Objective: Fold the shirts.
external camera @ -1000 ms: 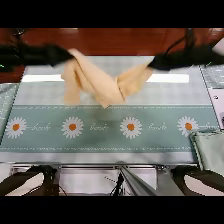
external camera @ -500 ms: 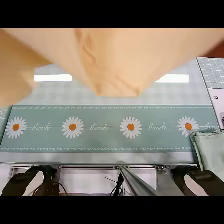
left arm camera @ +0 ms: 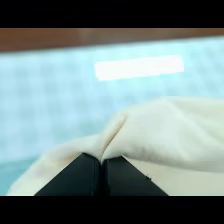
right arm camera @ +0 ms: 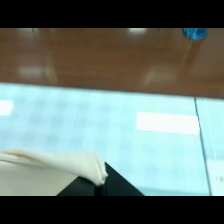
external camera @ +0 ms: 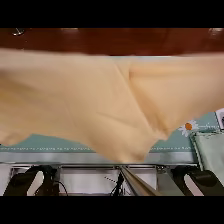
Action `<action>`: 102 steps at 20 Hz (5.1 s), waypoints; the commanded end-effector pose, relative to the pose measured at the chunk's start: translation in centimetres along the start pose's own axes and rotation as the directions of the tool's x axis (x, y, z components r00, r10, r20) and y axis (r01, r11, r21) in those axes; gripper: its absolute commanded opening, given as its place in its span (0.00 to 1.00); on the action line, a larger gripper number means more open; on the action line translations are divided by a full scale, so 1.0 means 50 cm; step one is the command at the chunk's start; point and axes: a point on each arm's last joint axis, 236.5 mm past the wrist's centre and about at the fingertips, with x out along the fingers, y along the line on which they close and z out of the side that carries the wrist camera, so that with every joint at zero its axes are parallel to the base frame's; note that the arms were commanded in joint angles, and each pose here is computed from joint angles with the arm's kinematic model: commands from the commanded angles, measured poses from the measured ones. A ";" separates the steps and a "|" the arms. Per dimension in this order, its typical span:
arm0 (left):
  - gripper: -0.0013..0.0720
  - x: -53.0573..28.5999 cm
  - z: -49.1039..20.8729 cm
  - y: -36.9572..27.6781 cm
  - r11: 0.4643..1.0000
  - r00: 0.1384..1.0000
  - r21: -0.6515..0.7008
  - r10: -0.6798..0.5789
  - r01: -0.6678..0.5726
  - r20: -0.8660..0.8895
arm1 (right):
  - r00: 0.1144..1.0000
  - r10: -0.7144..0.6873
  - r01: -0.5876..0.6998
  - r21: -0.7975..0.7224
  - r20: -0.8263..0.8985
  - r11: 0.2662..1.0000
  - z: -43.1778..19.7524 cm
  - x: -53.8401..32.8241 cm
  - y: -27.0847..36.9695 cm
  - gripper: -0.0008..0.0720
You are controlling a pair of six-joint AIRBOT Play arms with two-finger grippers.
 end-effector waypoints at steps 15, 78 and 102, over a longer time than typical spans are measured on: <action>0.05 0.618 -0.390 0.059 0.914 0.912 -0.398 -0.225 0.075 -0.344 | 0.865 0.137 0.022 0.307 -0.484 0.951 -0.324 0.685 -0.056 0.04; 0.05 0.378 0.087 -0.069 0.783 0.799 -0.176 -0.601 0.596 0.033 | 0.873 0.423 -0.385 0.189 -0.242 0.903 0.032 0.501 0.164 0.04; 0.05 -0.199 0.188 -0.125 0.976 0.950 0.218 -0.073 0.005 0.305 | 0.928 0.183 -0.166 -0.078 0.324 0.983 0.153 -0.196 0.110 0.04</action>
